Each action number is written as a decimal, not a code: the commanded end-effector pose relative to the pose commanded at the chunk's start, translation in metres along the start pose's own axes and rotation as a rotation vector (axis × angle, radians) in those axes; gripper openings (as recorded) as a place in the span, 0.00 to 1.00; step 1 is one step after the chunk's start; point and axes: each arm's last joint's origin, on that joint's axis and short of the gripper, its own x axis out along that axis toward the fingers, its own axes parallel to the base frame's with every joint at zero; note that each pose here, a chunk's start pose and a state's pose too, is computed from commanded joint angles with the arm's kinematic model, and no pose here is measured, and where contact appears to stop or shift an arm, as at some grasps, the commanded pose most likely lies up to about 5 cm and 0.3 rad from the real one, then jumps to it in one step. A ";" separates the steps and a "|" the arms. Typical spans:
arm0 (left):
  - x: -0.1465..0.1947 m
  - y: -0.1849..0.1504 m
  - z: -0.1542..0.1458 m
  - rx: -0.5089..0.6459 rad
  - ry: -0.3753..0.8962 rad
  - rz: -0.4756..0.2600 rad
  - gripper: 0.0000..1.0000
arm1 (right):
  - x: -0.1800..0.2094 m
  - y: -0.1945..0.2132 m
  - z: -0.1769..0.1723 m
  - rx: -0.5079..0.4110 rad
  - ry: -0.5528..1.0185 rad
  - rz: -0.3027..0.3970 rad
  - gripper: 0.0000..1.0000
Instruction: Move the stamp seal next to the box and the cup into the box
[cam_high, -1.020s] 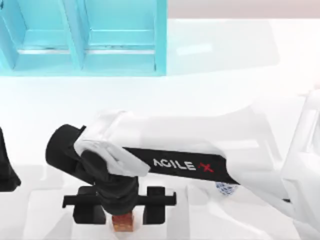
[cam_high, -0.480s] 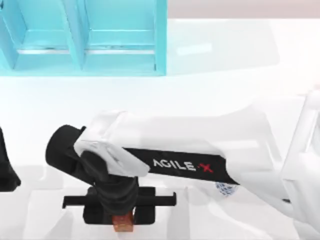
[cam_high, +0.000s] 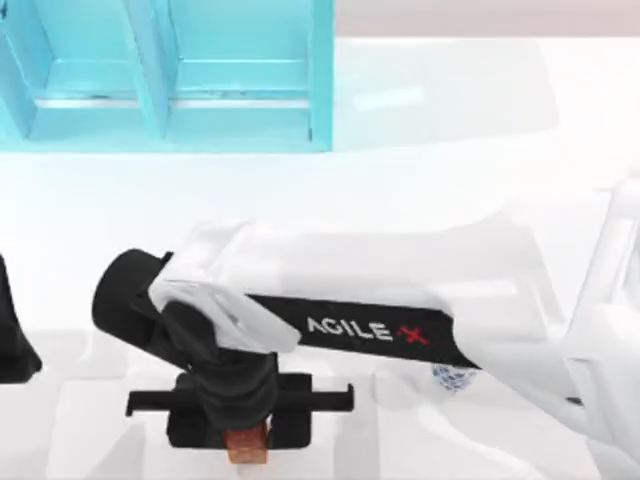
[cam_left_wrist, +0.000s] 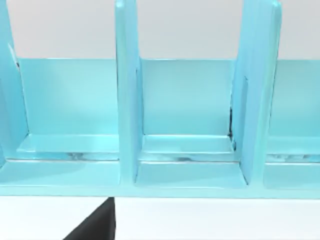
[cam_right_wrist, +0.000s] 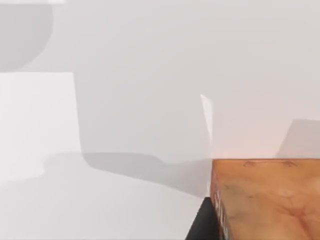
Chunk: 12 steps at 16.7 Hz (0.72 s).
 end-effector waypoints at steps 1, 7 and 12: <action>0.000 0.000 0.000 0.000 0.000 0.000 1.00 | -0.003 -0.005 0.003 0.006 0.004 -0.008 0.00; 0.000 0.000 0.000 0.000 0.000 0.000 1.00 | -0.075 -0.057 0.001 -0.012 -0.020 0.033 0.00; 0.000 0.000 0.000 0.000 0.000 0.000 1.00 | -0.099 -0.099 0.000 -0.002 -0.001 0.002 0.00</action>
